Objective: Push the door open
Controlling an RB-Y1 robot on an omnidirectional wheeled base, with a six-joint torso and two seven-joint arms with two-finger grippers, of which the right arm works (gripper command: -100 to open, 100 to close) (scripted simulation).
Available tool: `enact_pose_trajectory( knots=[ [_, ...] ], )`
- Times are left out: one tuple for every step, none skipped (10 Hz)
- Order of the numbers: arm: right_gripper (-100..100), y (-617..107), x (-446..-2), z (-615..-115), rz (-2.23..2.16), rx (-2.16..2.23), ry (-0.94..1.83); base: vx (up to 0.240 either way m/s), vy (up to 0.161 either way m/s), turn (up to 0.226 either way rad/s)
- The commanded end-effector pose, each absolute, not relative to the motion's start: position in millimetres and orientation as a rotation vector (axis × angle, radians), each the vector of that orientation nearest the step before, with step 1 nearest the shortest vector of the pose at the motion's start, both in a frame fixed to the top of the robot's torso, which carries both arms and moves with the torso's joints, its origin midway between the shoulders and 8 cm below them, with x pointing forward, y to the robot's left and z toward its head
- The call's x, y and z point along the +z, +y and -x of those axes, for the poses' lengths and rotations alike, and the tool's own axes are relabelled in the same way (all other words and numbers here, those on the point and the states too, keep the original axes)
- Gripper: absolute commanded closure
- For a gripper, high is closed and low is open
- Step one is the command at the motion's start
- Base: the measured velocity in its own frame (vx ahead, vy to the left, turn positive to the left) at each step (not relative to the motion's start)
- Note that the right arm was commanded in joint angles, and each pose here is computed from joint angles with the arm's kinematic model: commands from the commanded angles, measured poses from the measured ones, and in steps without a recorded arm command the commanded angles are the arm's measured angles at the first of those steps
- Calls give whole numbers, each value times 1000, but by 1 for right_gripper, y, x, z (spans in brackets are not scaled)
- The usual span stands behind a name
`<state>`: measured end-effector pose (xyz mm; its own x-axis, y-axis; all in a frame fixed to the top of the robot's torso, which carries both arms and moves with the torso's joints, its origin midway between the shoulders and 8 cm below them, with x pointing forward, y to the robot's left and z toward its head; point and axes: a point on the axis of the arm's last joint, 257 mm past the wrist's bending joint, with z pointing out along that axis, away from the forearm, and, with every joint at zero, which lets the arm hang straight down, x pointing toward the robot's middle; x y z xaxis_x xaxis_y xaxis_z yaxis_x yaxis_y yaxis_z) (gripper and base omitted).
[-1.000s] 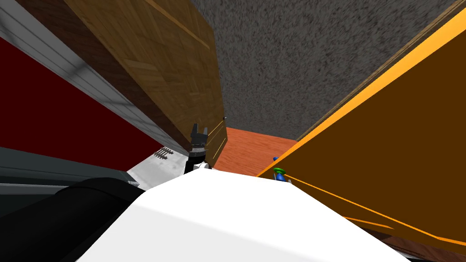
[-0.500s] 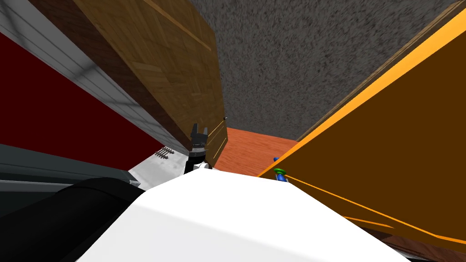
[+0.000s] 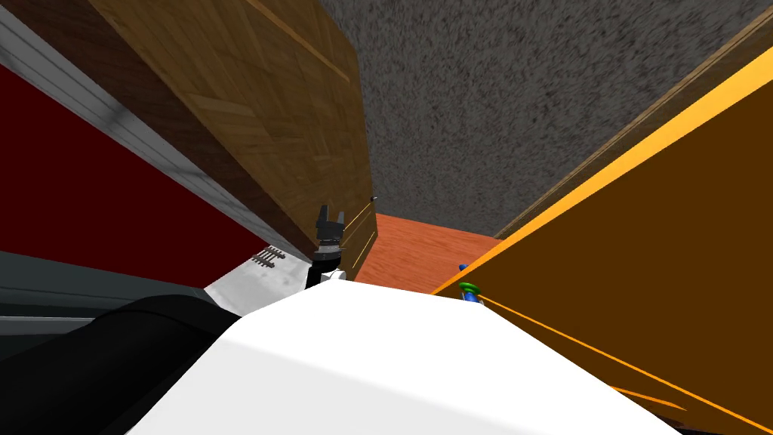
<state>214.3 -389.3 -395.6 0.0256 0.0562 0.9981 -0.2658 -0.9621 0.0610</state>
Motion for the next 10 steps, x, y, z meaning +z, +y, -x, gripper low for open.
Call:
enact_pose_trajectory(
  knots=[
    [100, -407, -385, -213, -2026, 2025, -220, 158, -3, 5],
    [100, -414, -383, -210, -2014, 2016, -228, 175, -41, -2],
    [100, -417, -382, -209, -2008, 2011, -233, 167, -43, 15],
    [100, -424, -381, -207, -1996, 2001, -243, 159, -45, -7],
    [100, -428, -380, -205, -1990, 1995, -250, 148, -9, 7],
    [100, -431, -380, -204, -1983, 1990, -257, 115, 4, -5],
    [100, -438, -378, -201, -1970, 1979, -271, 140, 2, -5],
    [100, -442, -378, -199, -1963, 1974, -280, 147, -11, -14],
    [100, -445, -377, -197, -1956, 1968, -288, 115, -15, 2],
    [100, -448, -376, -196, -1949, 1963, -297, 92, -12, 9]
  ],
)
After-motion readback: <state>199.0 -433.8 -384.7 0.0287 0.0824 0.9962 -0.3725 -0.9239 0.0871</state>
